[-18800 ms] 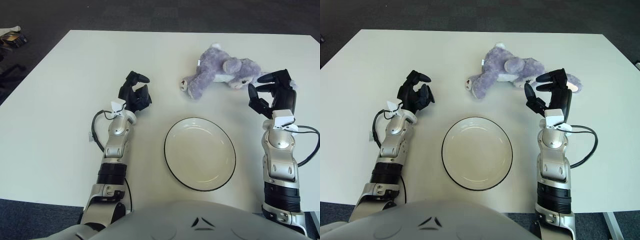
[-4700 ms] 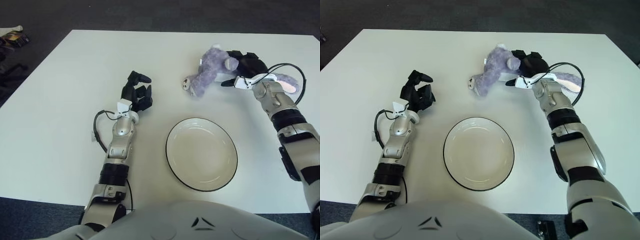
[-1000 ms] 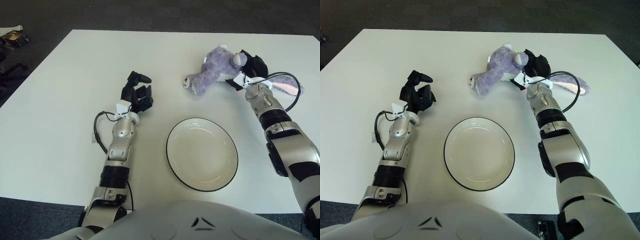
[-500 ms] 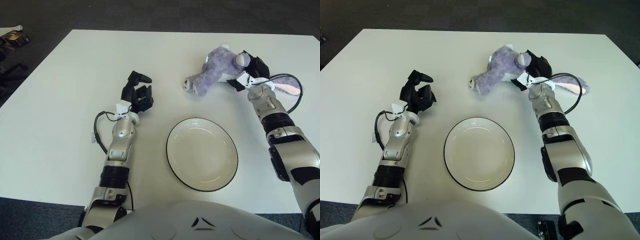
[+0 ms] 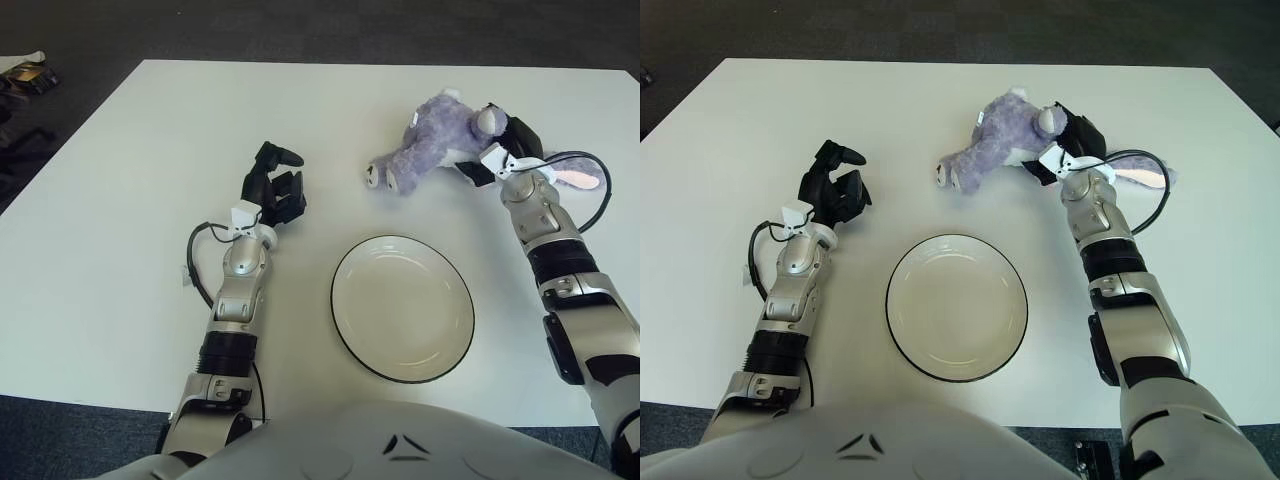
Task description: Put the doll into the plate.
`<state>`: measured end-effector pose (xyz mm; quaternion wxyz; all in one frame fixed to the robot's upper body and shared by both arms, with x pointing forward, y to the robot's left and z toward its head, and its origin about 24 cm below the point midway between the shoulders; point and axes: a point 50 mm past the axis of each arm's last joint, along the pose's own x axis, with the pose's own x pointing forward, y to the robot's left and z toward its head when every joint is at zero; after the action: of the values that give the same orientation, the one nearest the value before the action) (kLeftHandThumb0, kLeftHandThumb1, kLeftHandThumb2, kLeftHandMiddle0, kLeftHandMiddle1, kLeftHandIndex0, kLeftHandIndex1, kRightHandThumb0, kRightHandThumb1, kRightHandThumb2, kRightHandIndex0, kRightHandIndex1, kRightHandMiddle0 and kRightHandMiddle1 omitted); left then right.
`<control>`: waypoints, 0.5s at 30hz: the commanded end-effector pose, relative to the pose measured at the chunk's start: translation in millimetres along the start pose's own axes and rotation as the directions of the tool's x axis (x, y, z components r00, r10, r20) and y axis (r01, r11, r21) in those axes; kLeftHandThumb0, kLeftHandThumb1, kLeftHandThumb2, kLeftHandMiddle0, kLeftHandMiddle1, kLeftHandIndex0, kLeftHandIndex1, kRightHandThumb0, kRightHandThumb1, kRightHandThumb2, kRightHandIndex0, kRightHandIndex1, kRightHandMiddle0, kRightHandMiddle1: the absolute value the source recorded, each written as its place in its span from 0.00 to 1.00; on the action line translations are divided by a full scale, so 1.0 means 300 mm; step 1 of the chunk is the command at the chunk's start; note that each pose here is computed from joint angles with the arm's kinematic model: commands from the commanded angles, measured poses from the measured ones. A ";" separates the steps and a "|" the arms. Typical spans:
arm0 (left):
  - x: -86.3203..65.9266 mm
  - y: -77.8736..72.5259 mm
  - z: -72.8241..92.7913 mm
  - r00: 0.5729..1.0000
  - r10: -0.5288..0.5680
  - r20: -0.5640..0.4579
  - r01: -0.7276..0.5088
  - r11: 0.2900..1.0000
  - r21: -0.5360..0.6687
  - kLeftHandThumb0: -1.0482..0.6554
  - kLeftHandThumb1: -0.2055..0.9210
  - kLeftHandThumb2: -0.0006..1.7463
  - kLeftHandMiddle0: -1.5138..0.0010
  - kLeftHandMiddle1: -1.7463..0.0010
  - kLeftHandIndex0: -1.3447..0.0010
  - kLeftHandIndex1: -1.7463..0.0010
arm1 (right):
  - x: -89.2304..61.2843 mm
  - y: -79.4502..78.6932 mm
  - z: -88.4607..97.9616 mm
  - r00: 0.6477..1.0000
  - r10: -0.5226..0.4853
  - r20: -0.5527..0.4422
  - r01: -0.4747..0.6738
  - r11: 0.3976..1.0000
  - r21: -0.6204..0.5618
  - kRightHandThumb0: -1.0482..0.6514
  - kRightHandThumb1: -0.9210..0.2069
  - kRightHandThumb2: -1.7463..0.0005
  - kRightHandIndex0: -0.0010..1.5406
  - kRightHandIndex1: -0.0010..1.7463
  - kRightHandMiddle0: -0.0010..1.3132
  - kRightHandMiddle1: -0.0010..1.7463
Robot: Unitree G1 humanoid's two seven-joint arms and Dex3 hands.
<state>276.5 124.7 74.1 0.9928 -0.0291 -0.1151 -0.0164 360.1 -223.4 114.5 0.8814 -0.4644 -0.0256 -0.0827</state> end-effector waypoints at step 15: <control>-0.044 0.010 -0.069 0.995 0.013 -0.097 -0.013 1.000 0.006 0.39 0.78 0.49 0.37 0.00 0.74 0.00 | -0.084 -0.088 0.103 0.979 0.001 0.204 -0.006 1.000 0.023 0.94 0.71 0.11 0.50 1.00 0.79 1.00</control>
<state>277.2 123.9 74.2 0.9927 -0.0291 -0.1151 -0.0205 336.4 -203.6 139.2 0.8841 -0.4546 -0.1016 -0.0358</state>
